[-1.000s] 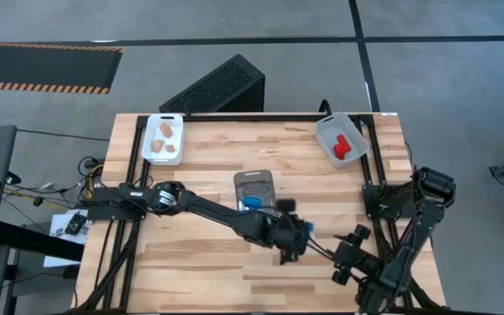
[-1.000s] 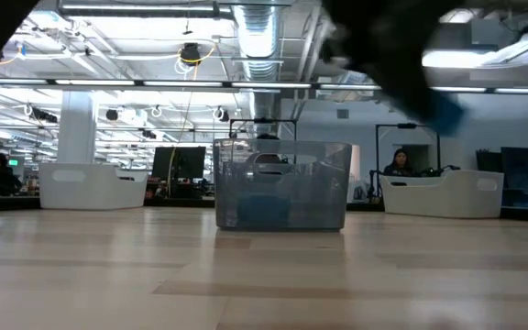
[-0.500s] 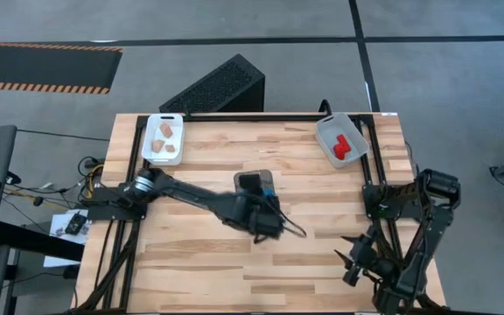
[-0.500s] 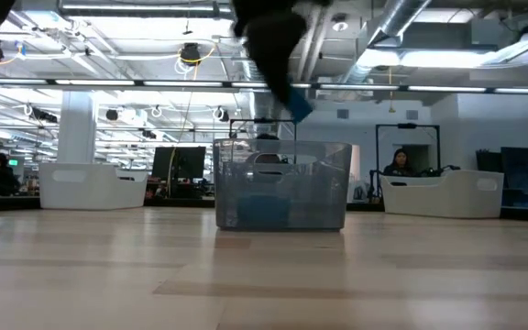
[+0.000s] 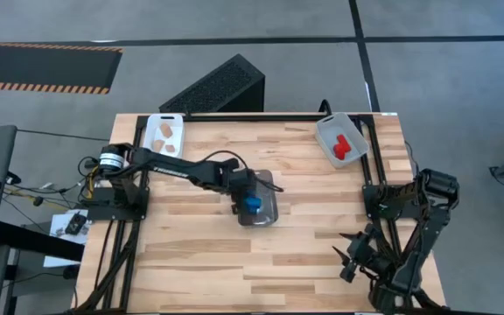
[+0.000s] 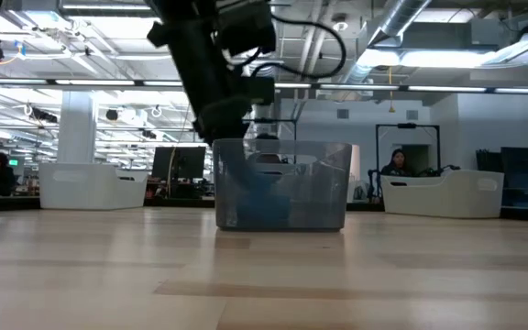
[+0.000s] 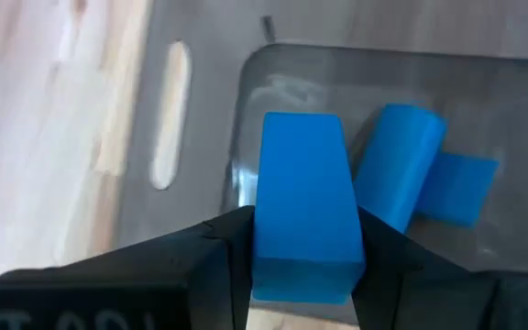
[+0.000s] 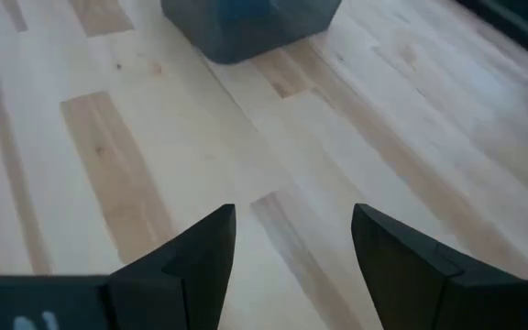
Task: Sort & place blocks by color
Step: Put the blue block into the black bin, then return to Home Position
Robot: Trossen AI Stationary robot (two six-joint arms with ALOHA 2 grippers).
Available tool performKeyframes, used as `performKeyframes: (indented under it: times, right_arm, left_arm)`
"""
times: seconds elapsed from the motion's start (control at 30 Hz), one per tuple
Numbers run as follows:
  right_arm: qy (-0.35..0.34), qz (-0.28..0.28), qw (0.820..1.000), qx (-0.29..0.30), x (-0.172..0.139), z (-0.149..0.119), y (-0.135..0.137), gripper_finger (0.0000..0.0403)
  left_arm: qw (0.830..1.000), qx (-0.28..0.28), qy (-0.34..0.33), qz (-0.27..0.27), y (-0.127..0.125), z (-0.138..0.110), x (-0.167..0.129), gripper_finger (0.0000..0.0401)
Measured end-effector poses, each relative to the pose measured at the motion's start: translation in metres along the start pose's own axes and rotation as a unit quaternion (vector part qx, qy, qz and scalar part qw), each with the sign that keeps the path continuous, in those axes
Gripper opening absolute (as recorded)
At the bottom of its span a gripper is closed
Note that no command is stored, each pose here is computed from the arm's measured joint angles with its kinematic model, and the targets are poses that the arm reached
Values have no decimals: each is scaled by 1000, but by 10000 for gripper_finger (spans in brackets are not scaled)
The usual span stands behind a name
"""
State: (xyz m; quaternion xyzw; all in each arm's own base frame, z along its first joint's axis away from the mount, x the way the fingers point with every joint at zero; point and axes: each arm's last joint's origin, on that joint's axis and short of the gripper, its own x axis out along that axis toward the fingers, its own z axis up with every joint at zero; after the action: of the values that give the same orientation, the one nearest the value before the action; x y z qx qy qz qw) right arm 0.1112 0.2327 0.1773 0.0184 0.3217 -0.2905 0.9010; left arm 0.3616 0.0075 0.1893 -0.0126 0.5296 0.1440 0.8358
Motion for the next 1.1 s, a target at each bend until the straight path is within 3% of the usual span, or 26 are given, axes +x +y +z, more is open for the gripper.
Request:
performKeyframes:
  times: [0.2, 0.43, 0.63, 0.93, 1.1]
  right_arm:
    - [-18, -37, 998, -48, 23, 19, 3, 243]
    - [-16, -89, 992, -89, 54, 47, -1, 243]
    - [-6, -83, 992, -97, 62, 60, -1, 243]
    - [-29, -56, 996, -66, 52, 72, -8, 243]
    - [-65, -29, 997, -7, 70, 58, -24, 243]
  left_arm:
    - [999, 4, -30, -26, 1, -3, 12, 117]
    - [998, 14, -56, -32, -1, -3, 15, 159]
    - [996, 21, -74, -34, 0, -7, 21, 177]
    - [995, 19, -89, -41, -1, -6, 21, 177]
    - [991, 18, -129, -37, -5, 0, 12, 177]
